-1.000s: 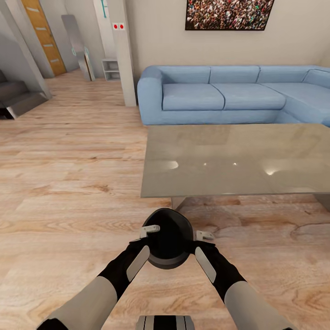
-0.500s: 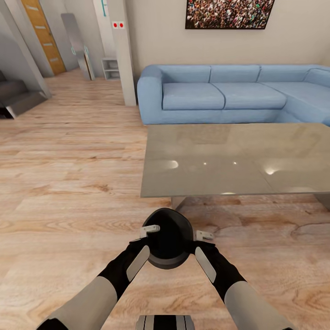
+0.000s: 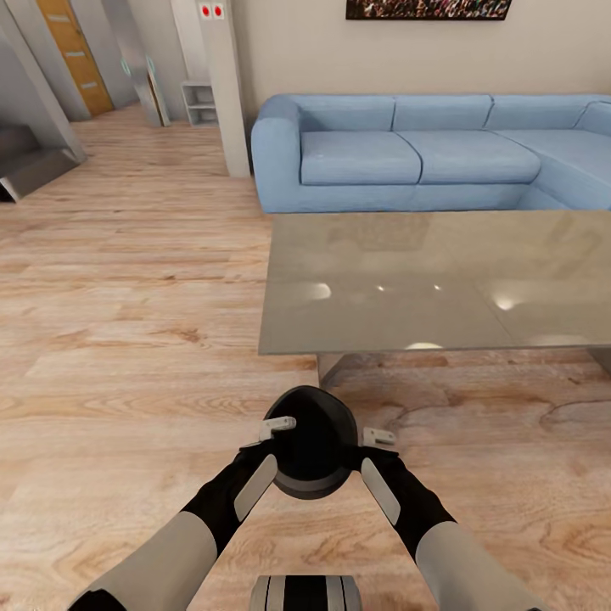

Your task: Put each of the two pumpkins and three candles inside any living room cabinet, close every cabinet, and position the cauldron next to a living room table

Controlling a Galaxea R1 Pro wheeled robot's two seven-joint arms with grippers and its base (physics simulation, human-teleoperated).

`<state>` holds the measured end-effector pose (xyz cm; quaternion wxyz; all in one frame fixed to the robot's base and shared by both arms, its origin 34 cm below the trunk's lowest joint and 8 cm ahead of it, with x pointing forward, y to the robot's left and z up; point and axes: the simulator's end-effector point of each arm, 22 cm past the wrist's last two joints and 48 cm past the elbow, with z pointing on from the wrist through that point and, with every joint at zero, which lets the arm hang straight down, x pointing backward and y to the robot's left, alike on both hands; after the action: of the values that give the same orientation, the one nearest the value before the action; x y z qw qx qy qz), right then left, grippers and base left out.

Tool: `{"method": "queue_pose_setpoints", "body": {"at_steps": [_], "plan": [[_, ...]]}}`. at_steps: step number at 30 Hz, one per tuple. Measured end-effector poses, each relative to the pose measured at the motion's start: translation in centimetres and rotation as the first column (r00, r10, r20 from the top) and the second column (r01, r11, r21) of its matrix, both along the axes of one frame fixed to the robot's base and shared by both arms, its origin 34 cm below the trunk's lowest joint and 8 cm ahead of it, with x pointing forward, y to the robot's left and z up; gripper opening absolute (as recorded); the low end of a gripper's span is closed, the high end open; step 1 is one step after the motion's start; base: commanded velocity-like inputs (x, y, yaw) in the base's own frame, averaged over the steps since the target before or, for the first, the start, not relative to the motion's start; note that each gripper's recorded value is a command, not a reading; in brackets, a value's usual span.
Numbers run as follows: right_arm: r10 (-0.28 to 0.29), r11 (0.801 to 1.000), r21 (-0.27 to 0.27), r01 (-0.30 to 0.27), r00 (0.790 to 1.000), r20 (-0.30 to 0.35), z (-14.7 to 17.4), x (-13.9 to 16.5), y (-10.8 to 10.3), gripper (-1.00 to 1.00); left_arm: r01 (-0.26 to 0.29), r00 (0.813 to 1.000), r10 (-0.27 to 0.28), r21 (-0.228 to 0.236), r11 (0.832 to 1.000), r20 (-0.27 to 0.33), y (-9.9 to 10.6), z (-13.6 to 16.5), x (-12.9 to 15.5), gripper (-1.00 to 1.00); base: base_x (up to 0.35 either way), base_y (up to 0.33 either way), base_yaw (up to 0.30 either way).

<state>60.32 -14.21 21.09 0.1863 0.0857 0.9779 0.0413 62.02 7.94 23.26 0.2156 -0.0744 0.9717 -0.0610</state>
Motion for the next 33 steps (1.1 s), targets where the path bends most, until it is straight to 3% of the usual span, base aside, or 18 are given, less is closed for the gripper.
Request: {"method": "queue_pose_setpoints", "body": {"at_steps": [33], "plan": [[-0.003, 1.0, 0.002, 0.003, 1.0, -0.008, -0.52, -0.22, -0.09, -1.0, 0.001, 1.0, -0.001, -0.002, 1.0, -0.007, -0.07, -0.54, -0.22, -1.0, 0.023, 0.0, 0.0]]}}
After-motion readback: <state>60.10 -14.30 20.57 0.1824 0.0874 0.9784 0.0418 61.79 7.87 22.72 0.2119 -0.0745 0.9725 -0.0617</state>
